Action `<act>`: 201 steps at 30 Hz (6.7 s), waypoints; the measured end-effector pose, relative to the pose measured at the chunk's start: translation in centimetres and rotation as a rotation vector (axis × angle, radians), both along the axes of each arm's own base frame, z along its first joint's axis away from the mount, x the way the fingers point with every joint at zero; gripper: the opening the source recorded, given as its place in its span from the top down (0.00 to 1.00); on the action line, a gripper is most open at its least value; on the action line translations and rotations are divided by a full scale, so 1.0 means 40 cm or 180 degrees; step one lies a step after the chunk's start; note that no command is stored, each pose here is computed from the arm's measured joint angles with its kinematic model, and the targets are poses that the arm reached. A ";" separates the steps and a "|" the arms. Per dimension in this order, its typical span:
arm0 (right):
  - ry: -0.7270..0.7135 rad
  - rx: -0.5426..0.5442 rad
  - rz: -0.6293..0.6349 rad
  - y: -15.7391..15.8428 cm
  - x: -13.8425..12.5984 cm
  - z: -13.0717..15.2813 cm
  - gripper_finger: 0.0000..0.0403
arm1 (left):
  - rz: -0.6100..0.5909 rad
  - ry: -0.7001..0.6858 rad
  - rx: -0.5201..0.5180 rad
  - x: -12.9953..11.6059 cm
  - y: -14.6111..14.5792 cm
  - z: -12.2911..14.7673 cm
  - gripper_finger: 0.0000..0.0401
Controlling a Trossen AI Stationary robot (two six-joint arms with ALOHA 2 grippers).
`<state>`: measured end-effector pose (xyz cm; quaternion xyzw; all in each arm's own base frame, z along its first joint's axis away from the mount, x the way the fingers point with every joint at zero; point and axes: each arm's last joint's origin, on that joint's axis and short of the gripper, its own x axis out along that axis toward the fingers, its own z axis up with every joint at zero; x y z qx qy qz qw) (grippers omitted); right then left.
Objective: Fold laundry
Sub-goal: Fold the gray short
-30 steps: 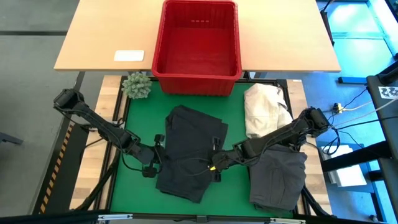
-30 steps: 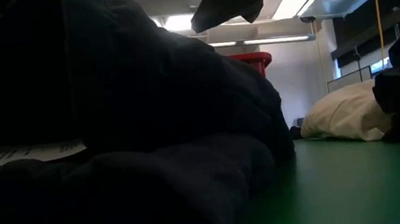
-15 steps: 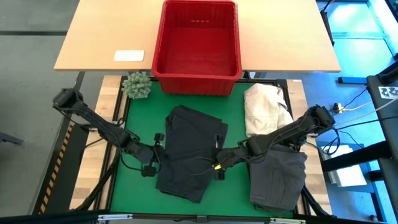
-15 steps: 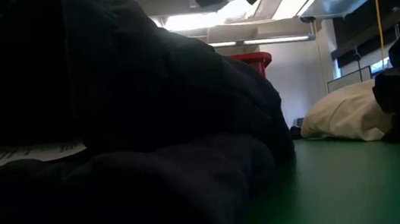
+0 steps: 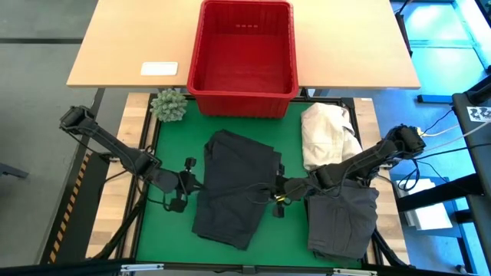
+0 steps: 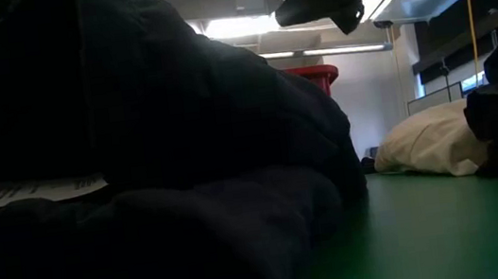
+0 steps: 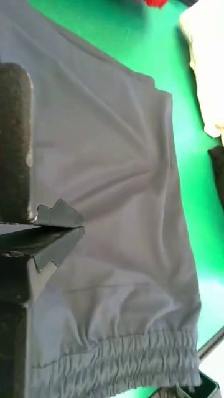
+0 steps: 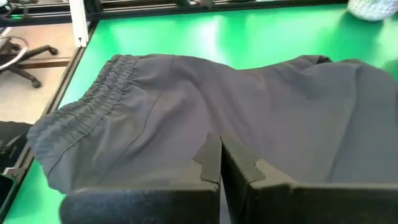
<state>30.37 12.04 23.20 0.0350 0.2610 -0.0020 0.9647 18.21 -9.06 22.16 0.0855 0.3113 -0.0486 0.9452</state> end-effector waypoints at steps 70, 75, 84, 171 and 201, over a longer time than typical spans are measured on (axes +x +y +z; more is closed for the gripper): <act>0.0113 -0.0427 0.0334 -0.001 -0.006 -0.017 0.99 | 0.0063 -0.0599 -0.0224 -0.092 0.053 -0.038 1.00; 0.0087 -0.0544 0.0457 0.000 -0.006 -0.015 0.99 | -0.0001 -0.0623 -0.0007 -0.092 0.054 -0.038 0.95; 0.0022 -0.0398 0.0830 0.010 -0.004 -0.010 0.99 | -0.0142 -0.0648 0.0063 -0.090 0.051 -0.028 0.71; 0.0318 -0.0556 0.1423 0.175 0.091 -0.052 0.33 | -0.1280 0.0443 0.0153 -0.002 -0.118 -0.035 0.59; 0.0651 -0.0508 0.1934 0.234 0.153 -0.083 0.33 | -0.1464 0.1256 0.0779 0.095 -0.203 0.038 0.37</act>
